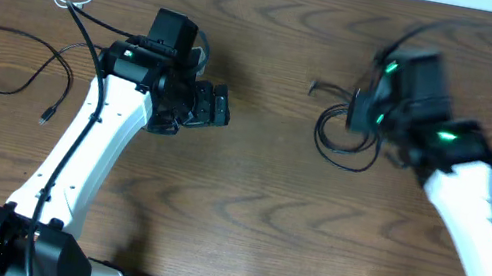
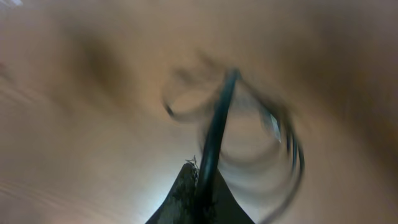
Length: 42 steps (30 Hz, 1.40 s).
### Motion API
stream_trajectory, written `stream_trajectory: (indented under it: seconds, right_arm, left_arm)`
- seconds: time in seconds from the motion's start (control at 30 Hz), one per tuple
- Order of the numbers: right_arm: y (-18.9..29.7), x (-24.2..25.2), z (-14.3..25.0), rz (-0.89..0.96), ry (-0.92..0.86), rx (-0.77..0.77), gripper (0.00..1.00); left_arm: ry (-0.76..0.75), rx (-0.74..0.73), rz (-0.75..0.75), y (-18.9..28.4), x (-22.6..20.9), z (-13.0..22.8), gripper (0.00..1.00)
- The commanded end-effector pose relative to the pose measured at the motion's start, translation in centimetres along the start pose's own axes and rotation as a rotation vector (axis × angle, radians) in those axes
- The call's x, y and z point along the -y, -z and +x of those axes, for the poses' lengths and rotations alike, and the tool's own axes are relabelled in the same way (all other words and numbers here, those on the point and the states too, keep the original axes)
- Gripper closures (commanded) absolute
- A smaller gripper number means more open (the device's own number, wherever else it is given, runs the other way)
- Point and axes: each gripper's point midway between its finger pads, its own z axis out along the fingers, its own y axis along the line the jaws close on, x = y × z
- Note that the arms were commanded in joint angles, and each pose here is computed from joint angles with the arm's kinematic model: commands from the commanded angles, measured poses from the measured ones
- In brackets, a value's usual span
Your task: Untangle cables
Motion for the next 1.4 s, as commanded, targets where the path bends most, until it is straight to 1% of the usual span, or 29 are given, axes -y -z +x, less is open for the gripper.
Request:
stream_trajectory:
  seconds: [0.0,0.07,0.13,0.23,0.3,0.37,0.53,0.63,0.7,0.83,1.0,1.07,1.23,1.3,1.37]
  right_arm:
    - [8.1,-3.4,-7.5,-0.130,0.003,0.283,0.98]
    - [11.3,-4.5,-10.4,-0.173,0.010,0.419,0.99]
    - [13.6,-5.2,-12.3,-0.219,-0.028,0.519,0.99]
    - [15.2,-5.7,-13.8,-0.274,-0.106,0.591,0.98]
    - [15.4,-5.8,-14.2,-0.295,-0.150,0.603,0.99]
    - [14.9,-5.8,-14.0,-0.291,-0.156,0.588,0.99]
    - [11.5,-5.2,-12.6,-0.251,-0.181,0.483,0.98]
    - [10.8,-5.1,-12.5,-0.274,-0.299,0.453,0.99]
    - [11.1,-5.3,-13.0,-0.305,-0.363,0.467,0.99]
    - [13.2,-6.7,-14.7,-0.418,-0.418,0.530,0.99]
    - [16.1,-8.0,-16.6,-0.557,-0.508,0.598,0.99]
    - [17.1,-8.3,-17.3,-0.599,-0.547,0.622,0.99]
    - [19.1,-9.0,-18.3,-0.702,-0.617,0.654,0.99]
    - [20.0,-9.4,-18.7,-0.745,-0.621,0.670,0.99]
    - [20.7,-9.8,-19.1,-0.777,-0.604,0.689,0.99]
  left_arm:
    - [-0.009,-0.021,-0.014,-0.6,-0.3,0.4,0.05]
    - [-0.008,-0.022,-0.014,-0.6,-0.3,0.4,0.05]
    - [-0.008,-0.021,-0.014,-0.6,-0.3,0.4,0.05]
    - [-0.009,-0.021,-0.013,-0.6,-0.3,0.4,0.05]
    - [-0.009,-0.020,-0.013,-0.6,-0.3,0.4,0.05]
    - [-0.009,-0.019,-0.012,-0.6,-0.3,0.4,0.05]
    - [-0.014,-0.024,0.011,-0.6,0.2,0.4,0.05]
    - [-0.035,-0.019,0.058,-0.7,1.4,0.4,0.05]
    - [-0.056,-0.005,0.083,-0.8,2.3,0.1,0.05]
    - [-0.113,0.035,0.143,-0.9,4.6,-0.5,0.05]
    - [-0.207,0.075,0.342,-0.2,9.6,-1.0,0.05]
    - [-0.247,0.094,0.397,0.2,11.2,-1.1,0.05]
    - [-0.327,0.140,0.450,0.4,14.1,-1.0,0.05]
    - [-0.354,0.157,0.467,0.6,15.0,-0.9,0.05]
    - [-0.368,0.183,0.449,0.4,15.4,-1.1,0.05]
